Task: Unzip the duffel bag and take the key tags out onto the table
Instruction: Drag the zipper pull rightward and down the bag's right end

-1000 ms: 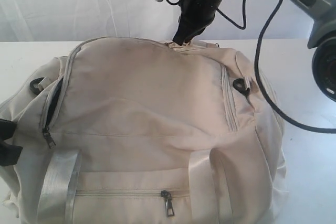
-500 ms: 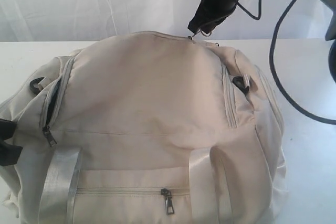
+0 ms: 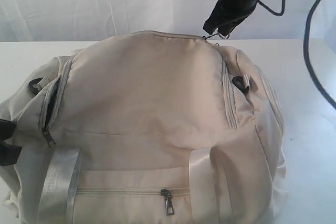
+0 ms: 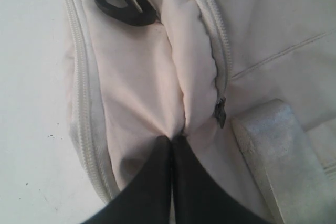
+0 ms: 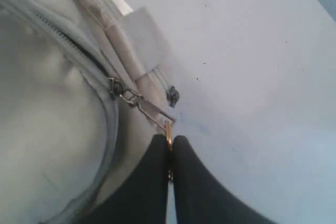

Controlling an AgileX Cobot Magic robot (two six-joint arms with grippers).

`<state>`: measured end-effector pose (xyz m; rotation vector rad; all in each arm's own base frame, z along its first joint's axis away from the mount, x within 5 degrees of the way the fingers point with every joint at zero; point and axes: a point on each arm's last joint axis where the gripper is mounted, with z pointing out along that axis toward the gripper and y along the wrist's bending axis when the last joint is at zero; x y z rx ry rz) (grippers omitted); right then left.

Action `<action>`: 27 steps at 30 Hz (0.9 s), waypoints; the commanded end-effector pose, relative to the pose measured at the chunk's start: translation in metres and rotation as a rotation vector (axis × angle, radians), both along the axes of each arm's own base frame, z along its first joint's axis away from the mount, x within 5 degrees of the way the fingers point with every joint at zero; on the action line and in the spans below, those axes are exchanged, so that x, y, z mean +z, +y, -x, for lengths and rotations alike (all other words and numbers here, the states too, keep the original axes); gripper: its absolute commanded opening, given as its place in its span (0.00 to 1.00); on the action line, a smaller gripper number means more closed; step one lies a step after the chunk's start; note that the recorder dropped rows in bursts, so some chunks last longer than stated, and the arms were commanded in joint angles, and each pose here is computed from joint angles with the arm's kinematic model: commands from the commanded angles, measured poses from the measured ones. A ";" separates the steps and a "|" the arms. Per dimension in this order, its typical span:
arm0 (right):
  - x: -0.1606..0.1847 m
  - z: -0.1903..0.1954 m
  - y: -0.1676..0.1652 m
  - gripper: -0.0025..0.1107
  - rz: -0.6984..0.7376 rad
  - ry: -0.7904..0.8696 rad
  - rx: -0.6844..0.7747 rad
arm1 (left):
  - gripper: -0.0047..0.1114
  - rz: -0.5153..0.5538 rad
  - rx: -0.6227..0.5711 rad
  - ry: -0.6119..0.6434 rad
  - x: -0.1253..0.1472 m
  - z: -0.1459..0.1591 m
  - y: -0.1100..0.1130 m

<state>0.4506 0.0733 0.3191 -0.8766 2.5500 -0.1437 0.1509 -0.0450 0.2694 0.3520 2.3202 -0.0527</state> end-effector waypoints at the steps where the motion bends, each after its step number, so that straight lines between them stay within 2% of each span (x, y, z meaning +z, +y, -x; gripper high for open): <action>1: 0.013 0.013 -0.021 0.02 0.035 -0.017 -0.069 | 0.04 0.008 0.007 0.008 0.001 0.003 0.001; 17: 0.033 0.069 -0.030 0.02 0.002 0.010 -0.132 | 0.04 0.008 0.007 0.008 0.001 0.003 0.001; 27: 0.035 0.095 -0.019 0.02 -0.161 0.064 -0.121 | 0.04 0.008 0.007 0.008 0.001 0.003 0.001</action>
